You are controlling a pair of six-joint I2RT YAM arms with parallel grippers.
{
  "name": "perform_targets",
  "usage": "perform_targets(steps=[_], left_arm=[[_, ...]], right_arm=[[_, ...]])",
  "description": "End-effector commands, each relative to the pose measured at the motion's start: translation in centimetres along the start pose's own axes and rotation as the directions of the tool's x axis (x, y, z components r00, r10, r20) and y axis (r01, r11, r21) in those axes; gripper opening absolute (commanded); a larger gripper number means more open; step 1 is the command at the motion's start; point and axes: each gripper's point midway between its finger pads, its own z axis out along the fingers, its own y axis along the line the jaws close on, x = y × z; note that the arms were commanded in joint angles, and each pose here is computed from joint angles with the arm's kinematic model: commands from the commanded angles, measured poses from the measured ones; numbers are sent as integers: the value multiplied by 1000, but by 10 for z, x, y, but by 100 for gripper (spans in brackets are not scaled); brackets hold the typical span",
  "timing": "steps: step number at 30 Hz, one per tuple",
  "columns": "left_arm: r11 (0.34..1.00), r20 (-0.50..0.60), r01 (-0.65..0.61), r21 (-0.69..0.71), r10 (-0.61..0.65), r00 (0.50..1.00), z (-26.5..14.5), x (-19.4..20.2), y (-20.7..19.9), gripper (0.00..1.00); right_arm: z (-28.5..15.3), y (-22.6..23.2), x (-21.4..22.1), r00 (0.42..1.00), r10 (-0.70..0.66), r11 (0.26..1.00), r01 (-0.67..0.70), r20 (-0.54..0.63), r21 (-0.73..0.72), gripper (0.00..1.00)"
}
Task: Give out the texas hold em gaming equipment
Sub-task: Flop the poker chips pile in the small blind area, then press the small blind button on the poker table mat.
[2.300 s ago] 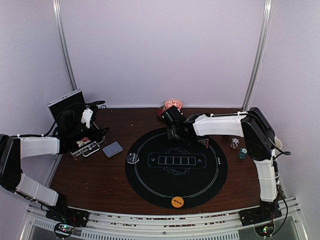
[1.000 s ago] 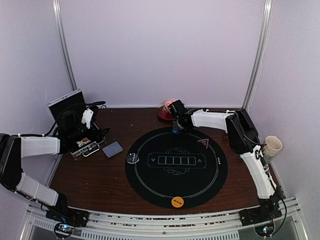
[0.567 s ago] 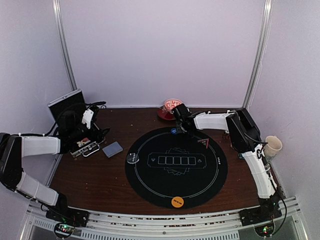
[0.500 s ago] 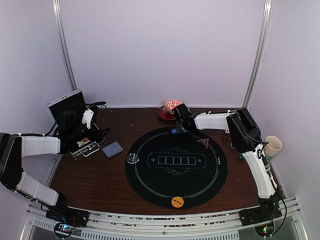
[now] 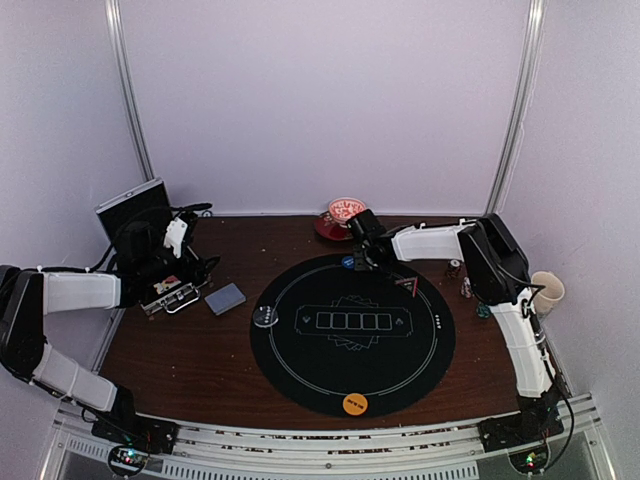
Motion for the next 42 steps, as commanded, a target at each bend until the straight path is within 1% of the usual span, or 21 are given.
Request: perform_targets(steps=[1,5,9,11,17,21,24,30,31,42], left_arm=[[999,46,-28,-16,28,999,2,-17,6,98],[999,45,-27,-17,28,999,2,-16,6,98],[999,45,-27,-16,28,999,2,-16,6,98],[999,44,-27,-16,28,999,2,-16,6,98],[1000,44,-26,-17,27,999,2,-16,6,98],[1000,45,-26,-17,27,999,2,-16,6,98],[1000,45,-27,-17,27,999,2,-17,6,98],[999,45,-26,-18,27,999,2,-17,6,98],[1000,44,-26,-17,27,999,2,-16,6,98],[1000,42,-25,-17,26,999,2,-15,6,98]], right_arm=[[-16,6,-17,1000,-9,1000,10,23,-25,38],[-13,6,-16,1000,-20,1000,20,14,-15,42],[-19,6,-21,1000,-19,1000,19,22,-14,55],[-24,6,-26,999,-18,1000,19,34,-11,60],[-45,11,-42,997,-29,1000,29,72,-3,65],[-55,22,-47,994,-58,998,57,94,13,72],[-55,28,-48,992,-77,997,75,95,31,79],[-42,33,-44,991,-108,991,101,82,83,94],[-41,34,-46,991,-108,991,101,84,85,99],[-22,36,-27,986,-161,980,154,49,124,100]])
